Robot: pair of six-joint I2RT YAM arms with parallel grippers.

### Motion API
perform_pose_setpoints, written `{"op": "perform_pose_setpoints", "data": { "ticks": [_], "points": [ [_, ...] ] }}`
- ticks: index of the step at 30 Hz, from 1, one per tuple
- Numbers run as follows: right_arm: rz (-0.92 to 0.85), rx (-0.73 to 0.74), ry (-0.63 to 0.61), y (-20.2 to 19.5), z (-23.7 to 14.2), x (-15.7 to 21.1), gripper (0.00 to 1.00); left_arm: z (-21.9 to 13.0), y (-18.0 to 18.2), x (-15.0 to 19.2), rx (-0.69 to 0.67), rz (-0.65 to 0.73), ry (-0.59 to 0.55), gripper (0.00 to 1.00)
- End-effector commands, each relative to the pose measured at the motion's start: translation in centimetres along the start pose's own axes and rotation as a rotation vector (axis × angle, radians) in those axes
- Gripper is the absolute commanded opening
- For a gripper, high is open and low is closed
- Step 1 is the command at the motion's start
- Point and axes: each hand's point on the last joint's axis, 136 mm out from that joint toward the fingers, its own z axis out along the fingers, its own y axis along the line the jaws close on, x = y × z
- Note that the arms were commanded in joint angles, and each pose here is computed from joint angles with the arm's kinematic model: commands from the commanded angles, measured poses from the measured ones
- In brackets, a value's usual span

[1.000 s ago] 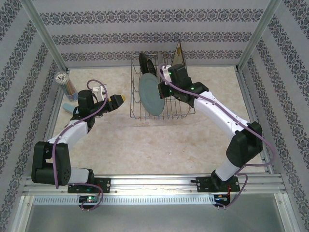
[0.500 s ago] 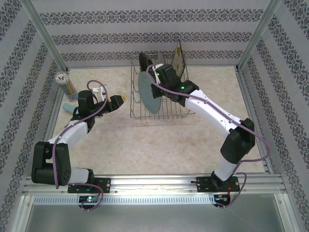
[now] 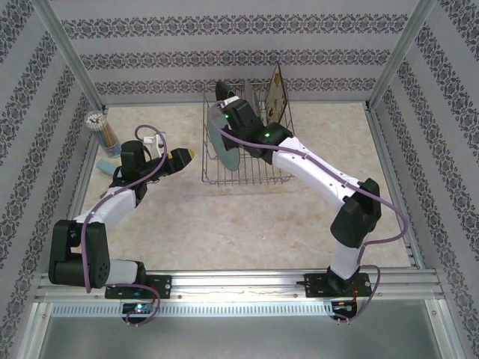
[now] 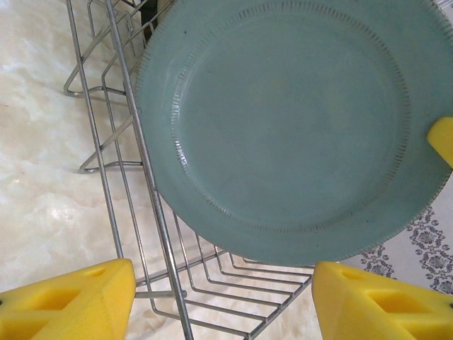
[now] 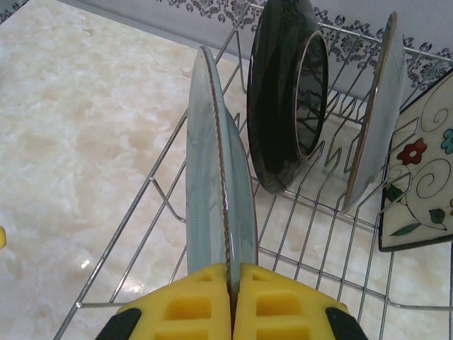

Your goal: Load the plates into the dish rack

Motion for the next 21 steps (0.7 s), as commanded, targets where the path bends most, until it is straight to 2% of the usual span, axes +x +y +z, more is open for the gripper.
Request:
{"op": "perform_pose_setpoints", "data": {
  "ticks": [1, 21],
  "points": [
    [0.040, 0.021, -0.162, 0.2, -2.2, -5.0, 0.00, -0.6, -0.7, -0.1, 0.027, 0.040, -0.007, 0.67],
    [0.006, 0.121, -0.200, 1.2, -0.8, -6.9, 0.00, -0.5, -0.7, -0.2, 0.039, 0.035, -0.015, 0.67]
  ]
}}
